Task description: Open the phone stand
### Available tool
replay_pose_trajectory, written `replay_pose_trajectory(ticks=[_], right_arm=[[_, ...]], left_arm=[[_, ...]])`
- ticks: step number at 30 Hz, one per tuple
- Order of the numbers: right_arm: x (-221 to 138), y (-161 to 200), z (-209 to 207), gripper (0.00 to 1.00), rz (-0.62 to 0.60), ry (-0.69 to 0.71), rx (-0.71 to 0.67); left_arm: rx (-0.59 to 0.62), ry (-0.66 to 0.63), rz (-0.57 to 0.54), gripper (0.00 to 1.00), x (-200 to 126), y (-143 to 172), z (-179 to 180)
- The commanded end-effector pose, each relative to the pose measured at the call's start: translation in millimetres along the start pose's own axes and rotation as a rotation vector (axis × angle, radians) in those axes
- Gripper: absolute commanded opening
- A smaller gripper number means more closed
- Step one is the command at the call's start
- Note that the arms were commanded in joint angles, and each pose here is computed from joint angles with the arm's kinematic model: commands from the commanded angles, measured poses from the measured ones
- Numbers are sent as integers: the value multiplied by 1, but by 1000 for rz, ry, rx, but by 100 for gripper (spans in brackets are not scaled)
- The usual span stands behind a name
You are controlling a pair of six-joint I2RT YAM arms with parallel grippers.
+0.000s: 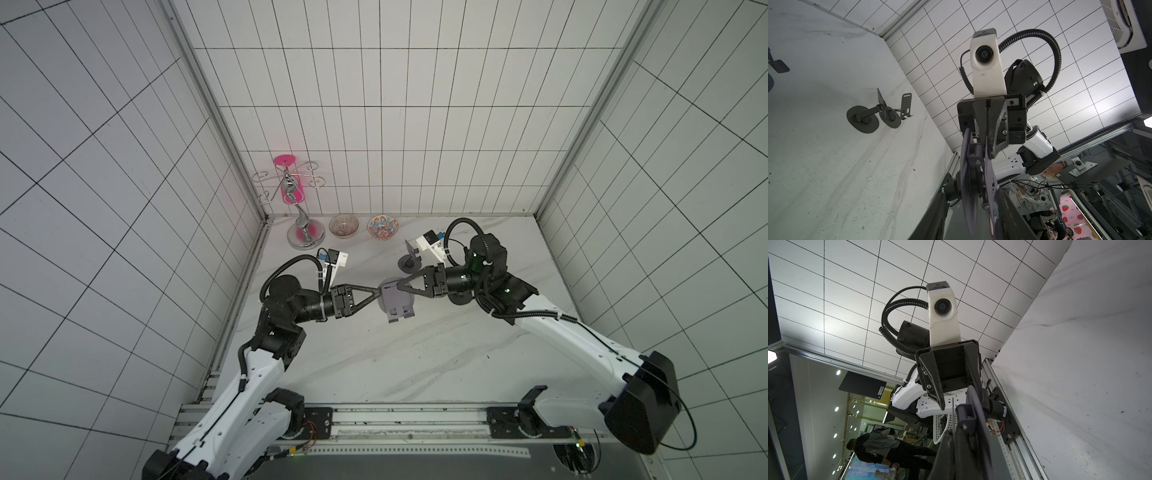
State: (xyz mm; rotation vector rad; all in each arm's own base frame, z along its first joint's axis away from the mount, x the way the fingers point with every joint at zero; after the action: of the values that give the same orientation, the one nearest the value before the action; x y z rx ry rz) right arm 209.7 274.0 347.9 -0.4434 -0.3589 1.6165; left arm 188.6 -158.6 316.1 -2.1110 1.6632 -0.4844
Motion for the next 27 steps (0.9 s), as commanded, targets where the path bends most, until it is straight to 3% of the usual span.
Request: replay_pose_trajectory(ticks=[1,15,23,27], right_arm=[[-3,-6,25,0,-38,-72,-60],[0,-4,34,0,-18,-108,-82],[20,3,18,0,31,-134,-30],[31,7,11,0,66,-138,-16]], left_arm=[[31,3,-9,40,0,-3,-9],[13,-21,0,22,2,-2,2],[12,12,42,23,9,-6,0],[19,24,52,14,10,-5,-2]])
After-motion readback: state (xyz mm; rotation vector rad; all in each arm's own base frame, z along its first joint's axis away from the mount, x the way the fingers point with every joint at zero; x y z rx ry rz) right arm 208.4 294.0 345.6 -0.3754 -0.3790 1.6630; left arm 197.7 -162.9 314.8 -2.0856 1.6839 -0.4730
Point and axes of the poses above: each gripper's point midway between its finger pads, its own x axis out along the fingers, its own z axis along the line the jaws close on, y = z × x, the point moved 6 cm from there along -x, back along the fingers, and after that the axes turned 2 degrees about -x, right-handed, at the moved point
